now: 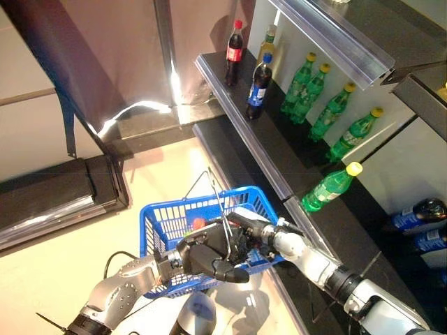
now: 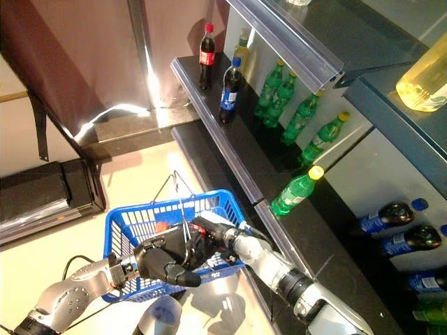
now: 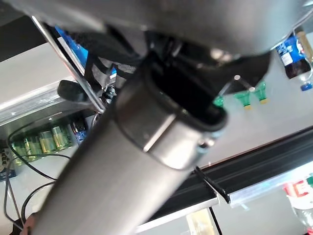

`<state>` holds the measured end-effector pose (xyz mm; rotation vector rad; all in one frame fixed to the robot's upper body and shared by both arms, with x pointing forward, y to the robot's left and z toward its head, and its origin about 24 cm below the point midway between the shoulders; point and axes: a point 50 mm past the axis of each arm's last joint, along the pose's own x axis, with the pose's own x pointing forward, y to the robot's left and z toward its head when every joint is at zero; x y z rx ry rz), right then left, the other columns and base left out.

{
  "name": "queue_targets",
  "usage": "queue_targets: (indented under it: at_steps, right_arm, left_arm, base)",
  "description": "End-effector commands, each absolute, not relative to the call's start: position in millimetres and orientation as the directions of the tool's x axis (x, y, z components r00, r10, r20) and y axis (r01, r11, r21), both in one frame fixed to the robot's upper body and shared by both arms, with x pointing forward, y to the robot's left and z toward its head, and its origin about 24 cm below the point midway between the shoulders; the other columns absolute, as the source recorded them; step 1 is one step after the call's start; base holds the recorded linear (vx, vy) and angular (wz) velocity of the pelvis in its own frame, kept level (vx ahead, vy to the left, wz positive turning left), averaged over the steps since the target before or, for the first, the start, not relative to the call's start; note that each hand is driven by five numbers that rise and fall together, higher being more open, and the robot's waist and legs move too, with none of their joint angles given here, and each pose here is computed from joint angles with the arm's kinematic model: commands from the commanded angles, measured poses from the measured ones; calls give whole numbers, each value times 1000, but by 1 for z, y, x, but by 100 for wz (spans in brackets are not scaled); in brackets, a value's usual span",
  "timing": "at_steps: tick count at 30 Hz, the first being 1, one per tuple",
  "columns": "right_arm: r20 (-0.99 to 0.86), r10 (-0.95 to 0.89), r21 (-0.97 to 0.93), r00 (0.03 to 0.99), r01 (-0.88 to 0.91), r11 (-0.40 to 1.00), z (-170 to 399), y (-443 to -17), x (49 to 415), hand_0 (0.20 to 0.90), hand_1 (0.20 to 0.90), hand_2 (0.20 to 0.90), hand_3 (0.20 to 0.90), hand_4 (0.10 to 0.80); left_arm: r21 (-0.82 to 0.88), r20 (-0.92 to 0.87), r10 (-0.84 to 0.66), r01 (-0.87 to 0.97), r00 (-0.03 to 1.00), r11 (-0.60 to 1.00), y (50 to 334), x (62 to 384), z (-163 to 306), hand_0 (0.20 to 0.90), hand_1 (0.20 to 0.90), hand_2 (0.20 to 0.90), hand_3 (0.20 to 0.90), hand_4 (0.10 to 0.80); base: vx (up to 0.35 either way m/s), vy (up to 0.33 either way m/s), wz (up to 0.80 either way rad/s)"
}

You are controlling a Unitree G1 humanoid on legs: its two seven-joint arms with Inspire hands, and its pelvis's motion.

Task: Pick up the drink and place into the basket.

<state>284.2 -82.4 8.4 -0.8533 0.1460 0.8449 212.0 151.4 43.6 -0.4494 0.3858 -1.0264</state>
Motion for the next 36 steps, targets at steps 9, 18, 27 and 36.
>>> queue_targets:
  at_steps: [9,18,27,36]
  right_arm:
    - [-222,801,-708,556,-656,259,67,-29,288,300,300,300,200,100]
    - [-272,805,-692,528,-688,218,57,-25,284,300,300,300,200,100]
    - [-334,784,-676,522,-712,187,46,-24,284,900,900,900,900,800]
    - [-380,764,-662,522,-730,169,37,-23,283,900,900,900,900,800]
  left_arm:
    - [-12,571,-798,970,-194,-245,76,187,179,300,300,300,200,100]
    - [5,578,-785,963,-223,-269,75,185,182,300,300,300,200,100]
    - [17,582,-775,957,-246,-291,73,182,184,300,300,300,200,100]
    - [24,583,-767,949,-268,-313,71,179,186,300,300,300,200,100]
  base:
    - [0,0,0]
    - [0,0,0]
    - [0,0,0]
    - [0,0,0]
